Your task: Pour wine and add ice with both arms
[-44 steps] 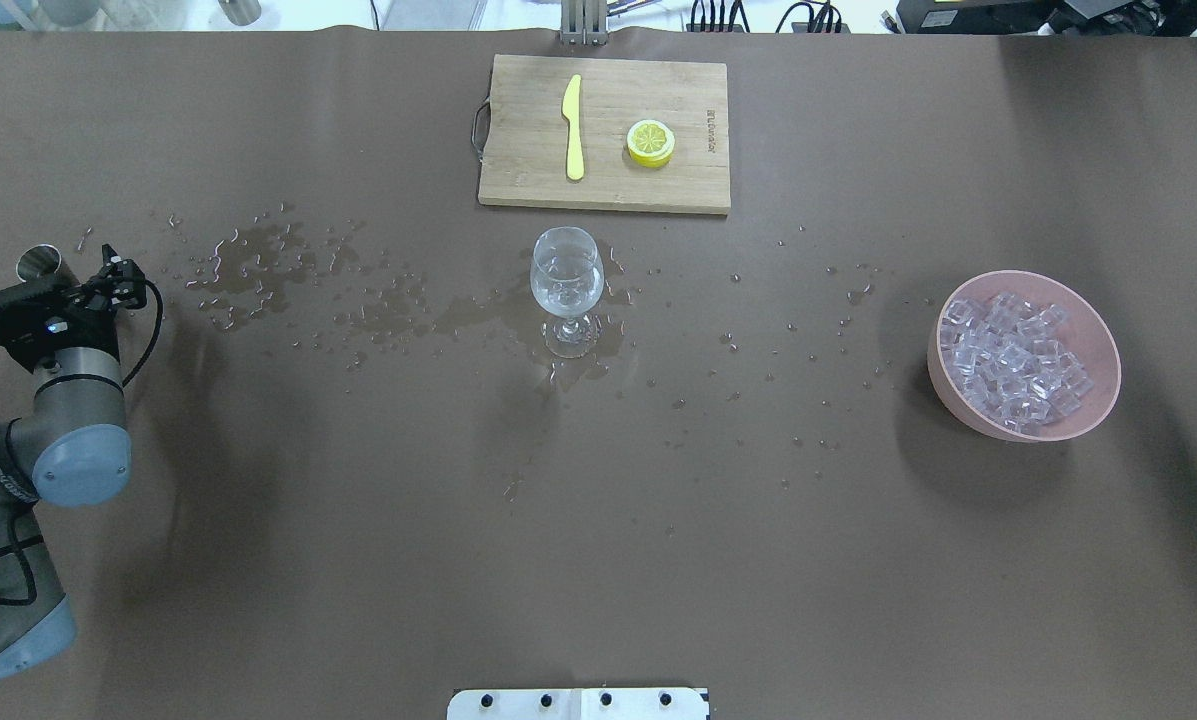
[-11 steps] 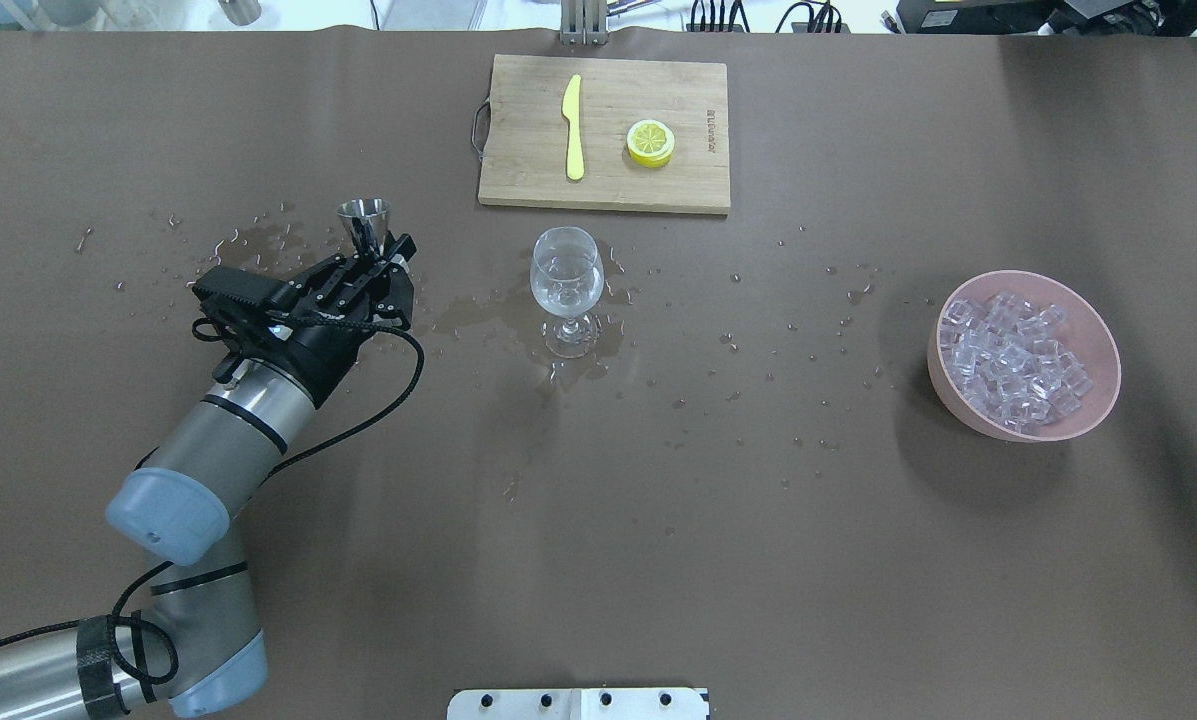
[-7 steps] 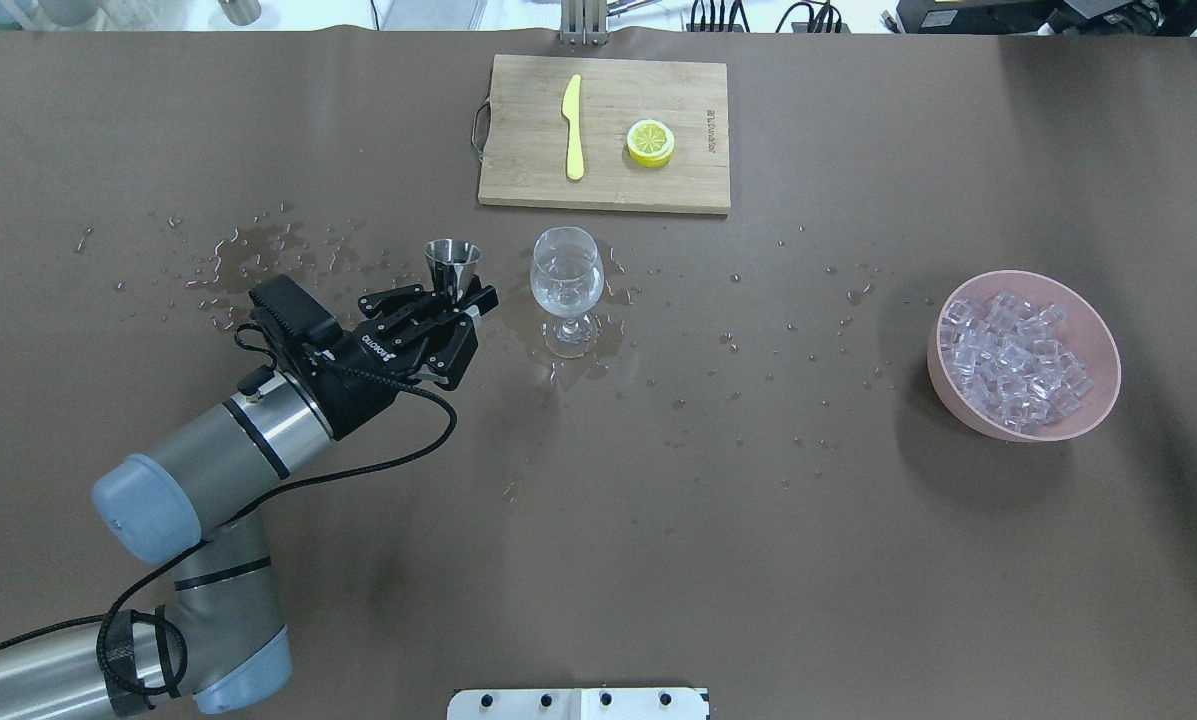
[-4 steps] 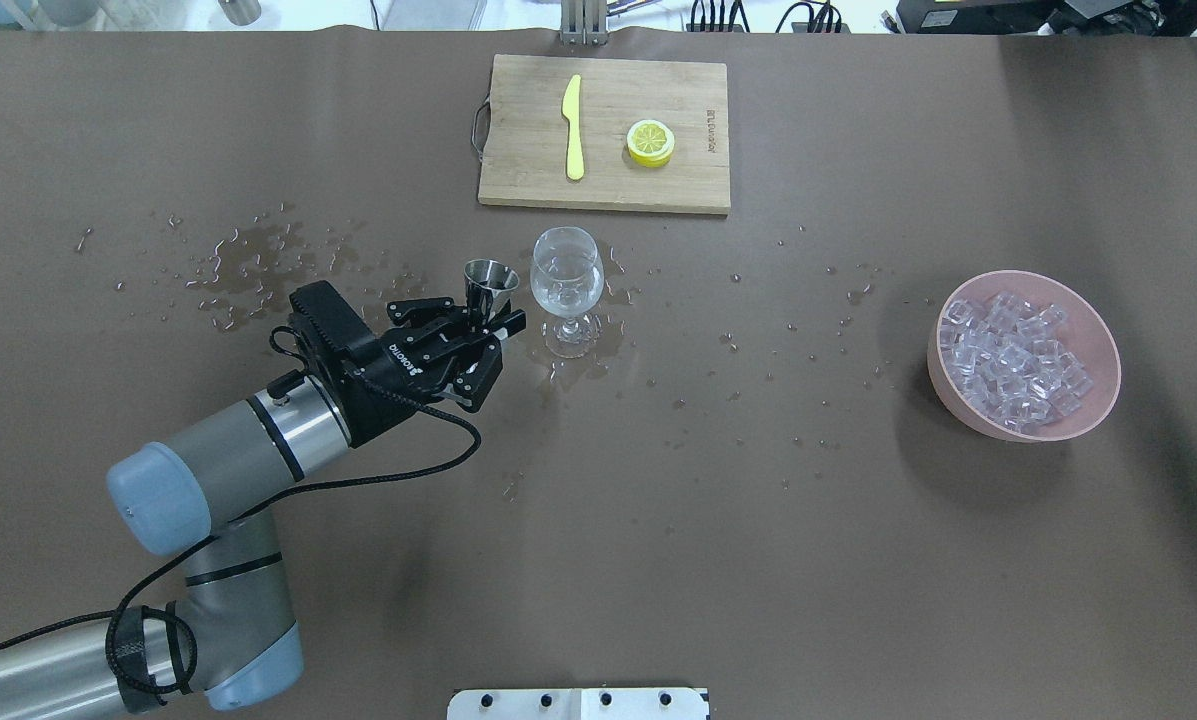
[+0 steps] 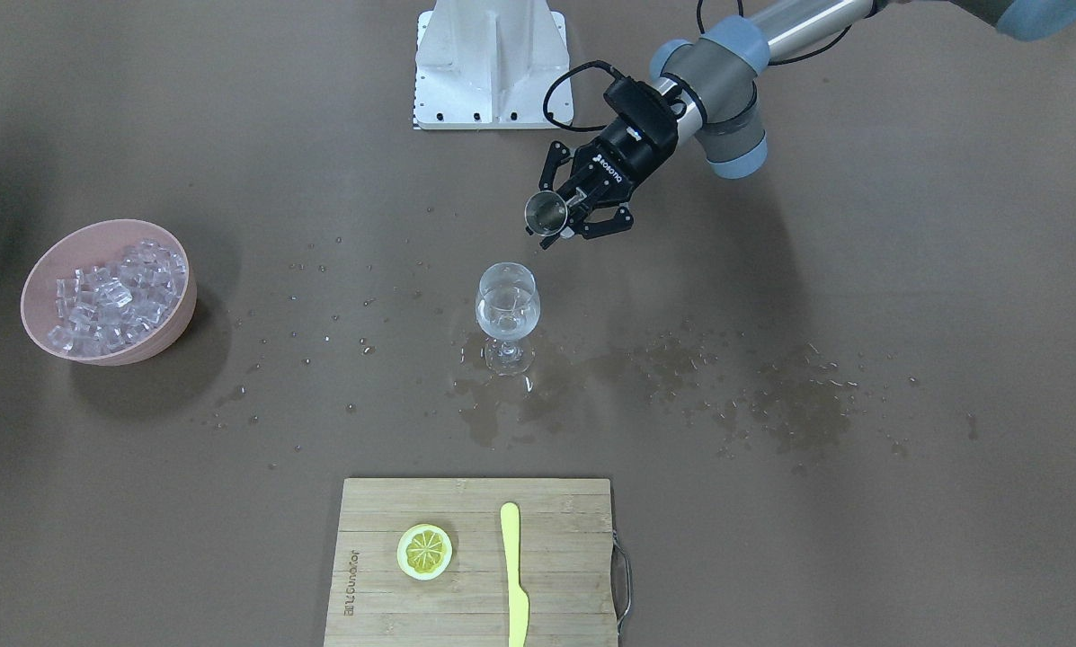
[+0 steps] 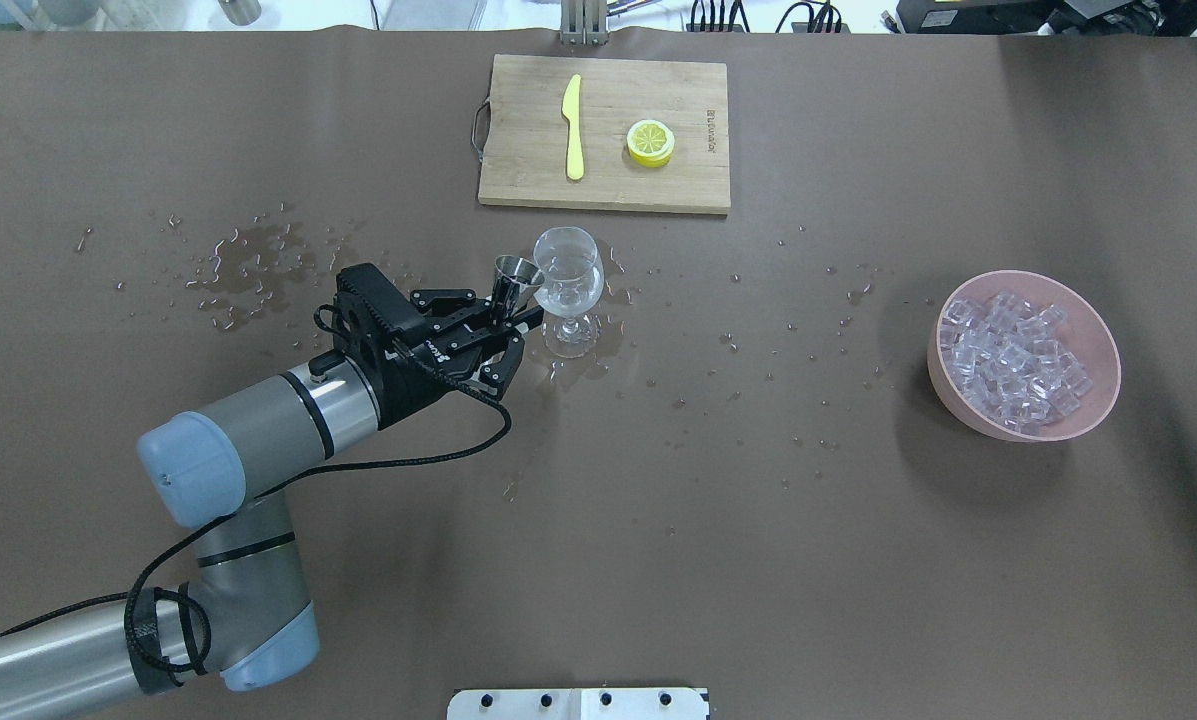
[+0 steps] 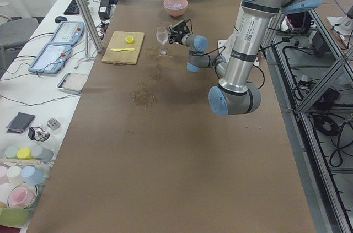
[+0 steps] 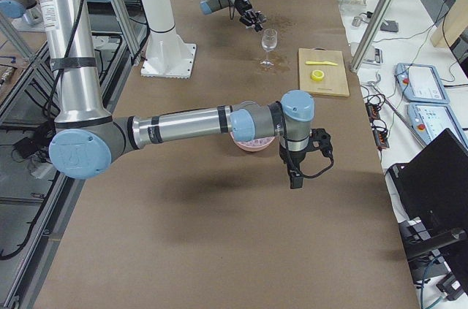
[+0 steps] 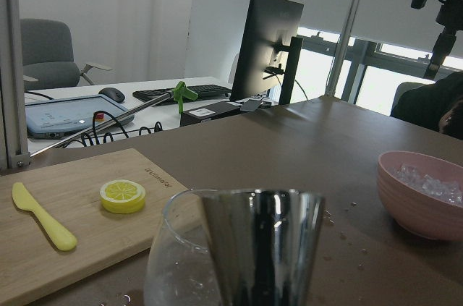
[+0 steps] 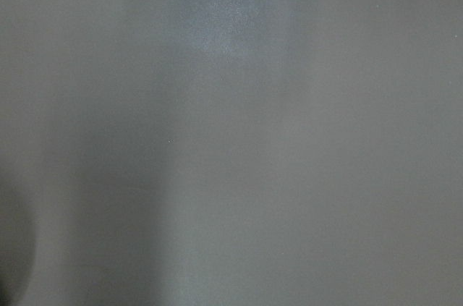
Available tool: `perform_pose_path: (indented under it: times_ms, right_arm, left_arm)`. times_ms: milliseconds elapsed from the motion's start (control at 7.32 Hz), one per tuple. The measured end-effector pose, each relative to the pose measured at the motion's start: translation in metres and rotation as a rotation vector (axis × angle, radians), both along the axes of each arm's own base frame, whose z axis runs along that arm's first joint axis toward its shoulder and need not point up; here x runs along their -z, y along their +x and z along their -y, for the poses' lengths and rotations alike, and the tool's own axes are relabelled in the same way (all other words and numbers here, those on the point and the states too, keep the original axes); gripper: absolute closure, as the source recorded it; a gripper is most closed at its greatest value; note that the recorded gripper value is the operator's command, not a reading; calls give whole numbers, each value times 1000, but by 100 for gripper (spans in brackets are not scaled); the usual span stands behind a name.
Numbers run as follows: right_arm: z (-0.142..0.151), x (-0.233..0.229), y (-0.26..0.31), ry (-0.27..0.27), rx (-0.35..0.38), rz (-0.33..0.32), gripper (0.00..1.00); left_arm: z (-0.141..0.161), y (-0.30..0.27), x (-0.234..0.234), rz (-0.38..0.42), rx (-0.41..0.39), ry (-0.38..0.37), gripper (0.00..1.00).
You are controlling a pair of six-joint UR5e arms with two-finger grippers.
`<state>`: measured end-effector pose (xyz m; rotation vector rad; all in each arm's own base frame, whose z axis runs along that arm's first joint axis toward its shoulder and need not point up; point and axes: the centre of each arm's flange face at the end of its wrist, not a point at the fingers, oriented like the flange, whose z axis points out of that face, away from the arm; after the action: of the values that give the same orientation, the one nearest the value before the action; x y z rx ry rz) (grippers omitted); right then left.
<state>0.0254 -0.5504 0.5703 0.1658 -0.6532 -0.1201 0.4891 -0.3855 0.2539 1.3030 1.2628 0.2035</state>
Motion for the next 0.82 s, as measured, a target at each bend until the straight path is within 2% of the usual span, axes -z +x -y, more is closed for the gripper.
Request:
perform_pose_path:
  times_ms: [547, 820]
  right_arm:
    - [-2, -3, 0, -6, 0, 0, 0]
    - [-2, -3, 0, -7, -1, 0, 0]
  left_arm:
    - [36, -13, 11, 114, -35, -32, 100]
    - [40, -24, 23, 161, -76, -48, 100]
